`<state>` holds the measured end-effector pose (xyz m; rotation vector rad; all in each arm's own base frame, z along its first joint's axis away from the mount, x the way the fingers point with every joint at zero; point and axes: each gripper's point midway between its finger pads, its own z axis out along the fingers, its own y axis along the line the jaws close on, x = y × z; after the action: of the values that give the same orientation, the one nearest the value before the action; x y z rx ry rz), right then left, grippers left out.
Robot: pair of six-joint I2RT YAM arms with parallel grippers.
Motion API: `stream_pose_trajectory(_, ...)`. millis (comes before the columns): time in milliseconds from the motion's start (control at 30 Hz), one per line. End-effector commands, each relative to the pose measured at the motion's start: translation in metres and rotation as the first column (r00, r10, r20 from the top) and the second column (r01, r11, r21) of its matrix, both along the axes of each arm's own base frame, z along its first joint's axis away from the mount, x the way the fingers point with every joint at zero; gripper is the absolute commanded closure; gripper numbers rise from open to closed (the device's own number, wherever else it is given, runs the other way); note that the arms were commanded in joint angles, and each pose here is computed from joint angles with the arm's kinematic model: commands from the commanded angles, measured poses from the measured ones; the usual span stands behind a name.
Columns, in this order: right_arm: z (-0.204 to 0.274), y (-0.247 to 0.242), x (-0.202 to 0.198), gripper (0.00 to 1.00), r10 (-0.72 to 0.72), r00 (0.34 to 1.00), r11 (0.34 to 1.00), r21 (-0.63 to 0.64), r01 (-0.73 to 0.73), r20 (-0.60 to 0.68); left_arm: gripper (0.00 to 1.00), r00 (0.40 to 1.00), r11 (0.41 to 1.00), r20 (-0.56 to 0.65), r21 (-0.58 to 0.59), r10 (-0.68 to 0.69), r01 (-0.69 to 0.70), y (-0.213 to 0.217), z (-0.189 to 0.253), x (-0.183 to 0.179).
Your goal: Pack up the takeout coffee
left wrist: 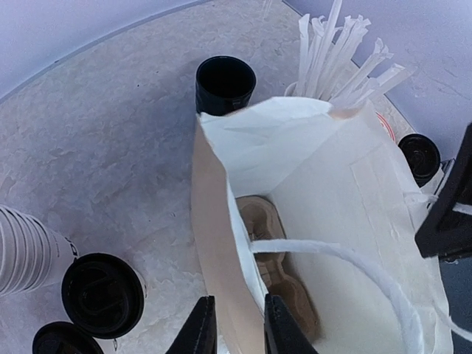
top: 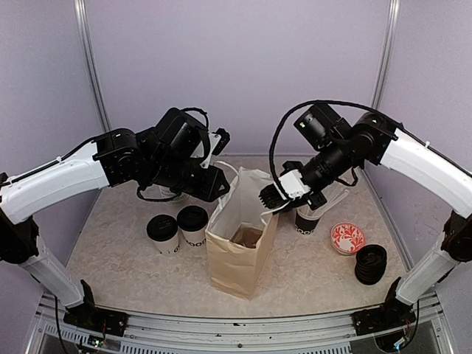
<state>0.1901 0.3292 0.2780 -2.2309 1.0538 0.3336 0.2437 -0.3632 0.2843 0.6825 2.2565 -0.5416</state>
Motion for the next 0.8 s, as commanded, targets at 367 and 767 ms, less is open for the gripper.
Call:
stream_pose_trajectory(367,0.024,0.017,-0.054,0.83,0.063,0.992,0.997,0.045,-0.058,-0.113,1.0,0.994,0.998,0.092,0.015,-0.061,0.06,-0.009,0.023,0.027)
stream_pose_trajectory(767,0.049,0.03,-0.077,0.83,0.141,0.973,0.986,0.115,-0.122,-0.18,1.0,0.979,0.99,0.146,0.03,-0.144,0.141,-0.037,0.032,0.041)
